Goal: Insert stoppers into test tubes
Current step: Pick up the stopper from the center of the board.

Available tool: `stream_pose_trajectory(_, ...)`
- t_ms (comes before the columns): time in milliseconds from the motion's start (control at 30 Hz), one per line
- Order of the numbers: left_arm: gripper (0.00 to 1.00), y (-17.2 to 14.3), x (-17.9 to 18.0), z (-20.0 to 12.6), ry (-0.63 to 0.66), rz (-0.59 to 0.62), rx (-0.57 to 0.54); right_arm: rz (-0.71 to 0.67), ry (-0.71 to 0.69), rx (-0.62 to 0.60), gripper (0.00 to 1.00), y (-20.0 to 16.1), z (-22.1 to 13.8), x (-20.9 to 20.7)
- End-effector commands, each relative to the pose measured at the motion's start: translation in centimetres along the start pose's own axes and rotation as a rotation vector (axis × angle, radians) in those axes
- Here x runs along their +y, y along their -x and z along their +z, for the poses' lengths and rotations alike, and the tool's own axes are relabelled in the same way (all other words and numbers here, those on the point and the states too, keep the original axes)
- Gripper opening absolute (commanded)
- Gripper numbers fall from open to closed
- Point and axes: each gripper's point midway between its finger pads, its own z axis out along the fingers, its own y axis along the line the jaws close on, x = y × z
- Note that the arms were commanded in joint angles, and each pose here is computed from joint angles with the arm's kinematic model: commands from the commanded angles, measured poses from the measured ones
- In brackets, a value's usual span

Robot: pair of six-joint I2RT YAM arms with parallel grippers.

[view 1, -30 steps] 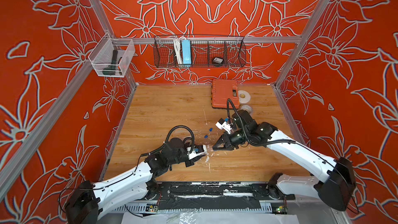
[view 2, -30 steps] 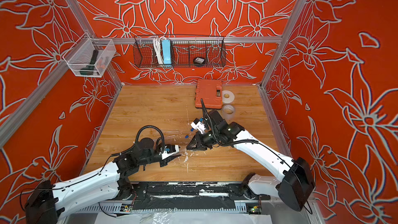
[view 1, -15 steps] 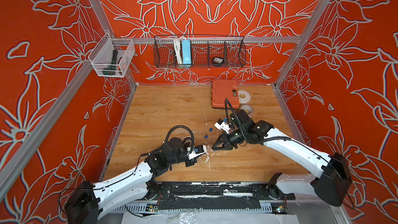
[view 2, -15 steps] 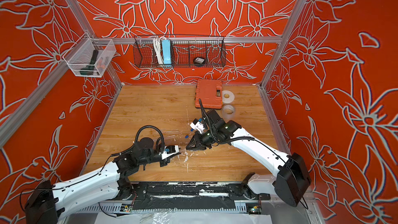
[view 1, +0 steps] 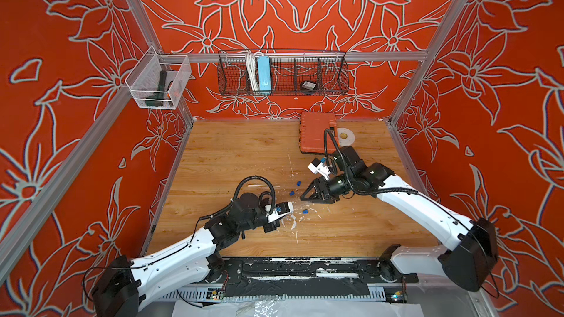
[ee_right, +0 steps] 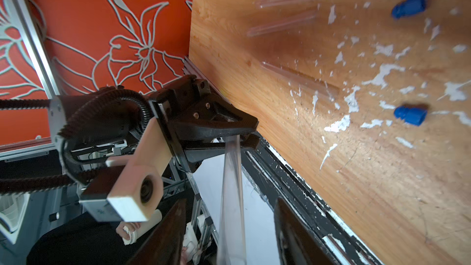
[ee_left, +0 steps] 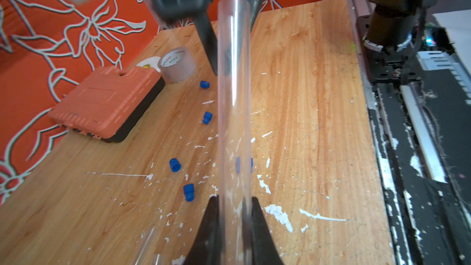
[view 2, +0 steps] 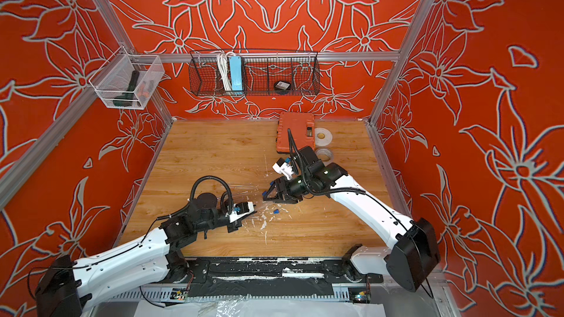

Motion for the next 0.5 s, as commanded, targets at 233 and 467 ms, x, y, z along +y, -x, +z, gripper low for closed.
stream_pose_trajectory(233,0.0,-2.3,8.7,-1.5,0.377,-0.197,0.067,-0.919,-0.541,0.069,0.61,1.3,-4.0,-8.2)
stream_pose_trajectory(467,0.0,-3.9,11.2,-3.1,0.424,-0.272,0.07,-1.308,-0.358,0.31,0.61,-0.4,1.3,-11.2)
